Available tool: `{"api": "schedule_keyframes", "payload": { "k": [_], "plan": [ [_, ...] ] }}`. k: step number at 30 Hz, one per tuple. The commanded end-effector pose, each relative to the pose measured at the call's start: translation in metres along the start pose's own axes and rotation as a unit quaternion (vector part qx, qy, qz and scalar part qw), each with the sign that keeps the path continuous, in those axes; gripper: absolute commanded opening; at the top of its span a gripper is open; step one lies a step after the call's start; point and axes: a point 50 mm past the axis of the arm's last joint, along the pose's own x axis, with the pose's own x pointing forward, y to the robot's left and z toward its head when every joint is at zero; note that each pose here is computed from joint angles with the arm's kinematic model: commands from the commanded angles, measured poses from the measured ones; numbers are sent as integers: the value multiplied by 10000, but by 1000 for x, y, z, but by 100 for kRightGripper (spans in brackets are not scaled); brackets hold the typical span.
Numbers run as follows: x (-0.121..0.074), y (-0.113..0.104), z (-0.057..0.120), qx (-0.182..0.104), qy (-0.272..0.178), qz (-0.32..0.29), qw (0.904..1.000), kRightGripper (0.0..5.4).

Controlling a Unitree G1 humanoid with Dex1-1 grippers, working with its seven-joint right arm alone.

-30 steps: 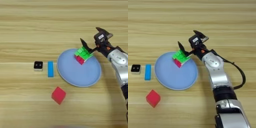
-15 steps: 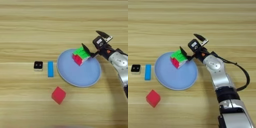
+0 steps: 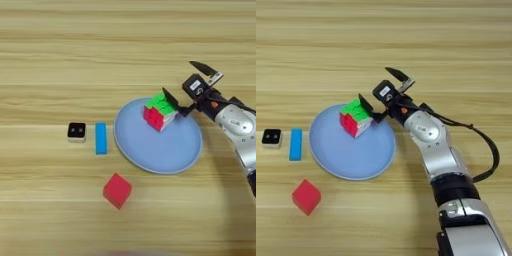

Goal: Move the objects on the table

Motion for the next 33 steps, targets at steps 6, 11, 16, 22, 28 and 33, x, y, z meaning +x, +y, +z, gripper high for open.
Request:
{"api": "schedule_keyframes", "payload": {
  "k": [6, 11, 16, 22, 28, 33],
  "plan": [
    [7, -44, 40, -168, -975, -1009, 9900, 538],
    [3, -52, 52, -52, -1408, -1368, 9805, 538],
    [0, -49, 63, -108, -1818, -1265, 9751, 538],
    [3, -37, 59, -189, -1705, -856, 9815, 538],
    [7, -31, 52, -198, -1445, -689, 9869, 538],
    [10, -24, 47, -332, -1203, -401, 9914, 538]
  ]
}}
